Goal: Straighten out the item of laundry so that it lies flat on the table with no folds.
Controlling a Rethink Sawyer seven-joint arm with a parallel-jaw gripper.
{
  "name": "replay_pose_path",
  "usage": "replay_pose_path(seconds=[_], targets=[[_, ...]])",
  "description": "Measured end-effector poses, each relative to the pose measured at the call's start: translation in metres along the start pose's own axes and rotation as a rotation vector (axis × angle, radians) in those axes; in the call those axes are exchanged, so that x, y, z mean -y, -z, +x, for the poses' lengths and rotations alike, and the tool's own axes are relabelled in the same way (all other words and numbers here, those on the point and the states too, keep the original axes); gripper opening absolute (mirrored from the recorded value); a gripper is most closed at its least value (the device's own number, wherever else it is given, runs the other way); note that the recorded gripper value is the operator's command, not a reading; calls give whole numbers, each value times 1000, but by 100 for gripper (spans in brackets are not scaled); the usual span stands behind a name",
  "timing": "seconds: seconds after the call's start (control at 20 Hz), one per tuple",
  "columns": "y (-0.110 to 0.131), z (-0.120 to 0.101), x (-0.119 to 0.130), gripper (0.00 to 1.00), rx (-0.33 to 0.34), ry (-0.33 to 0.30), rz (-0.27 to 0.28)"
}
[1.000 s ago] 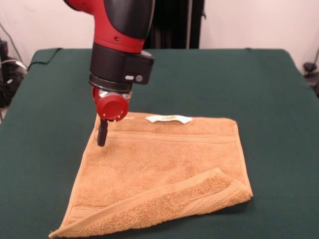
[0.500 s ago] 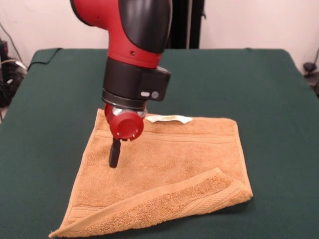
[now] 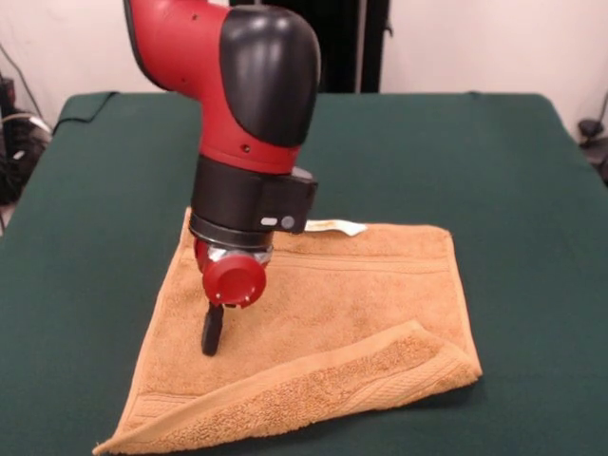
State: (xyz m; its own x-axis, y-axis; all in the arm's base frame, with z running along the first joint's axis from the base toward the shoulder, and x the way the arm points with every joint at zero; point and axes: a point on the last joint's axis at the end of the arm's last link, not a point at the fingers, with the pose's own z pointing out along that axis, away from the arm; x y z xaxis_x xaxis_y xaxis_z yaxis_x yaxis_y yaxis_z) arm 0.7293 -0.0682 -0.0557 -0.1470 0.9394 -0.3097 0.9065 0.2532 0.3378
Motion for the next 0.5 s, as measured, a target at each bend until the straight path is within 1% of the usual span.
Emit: replay_pose_path(seconds=[0.15, 0.3, 0.5], targets=[[-4, -5, -7, 0, -8, -16, -17], [-6, -6, -9, 0, -14, -7, -29], [-7, -10, -9, 0, -29, 22, -51]])
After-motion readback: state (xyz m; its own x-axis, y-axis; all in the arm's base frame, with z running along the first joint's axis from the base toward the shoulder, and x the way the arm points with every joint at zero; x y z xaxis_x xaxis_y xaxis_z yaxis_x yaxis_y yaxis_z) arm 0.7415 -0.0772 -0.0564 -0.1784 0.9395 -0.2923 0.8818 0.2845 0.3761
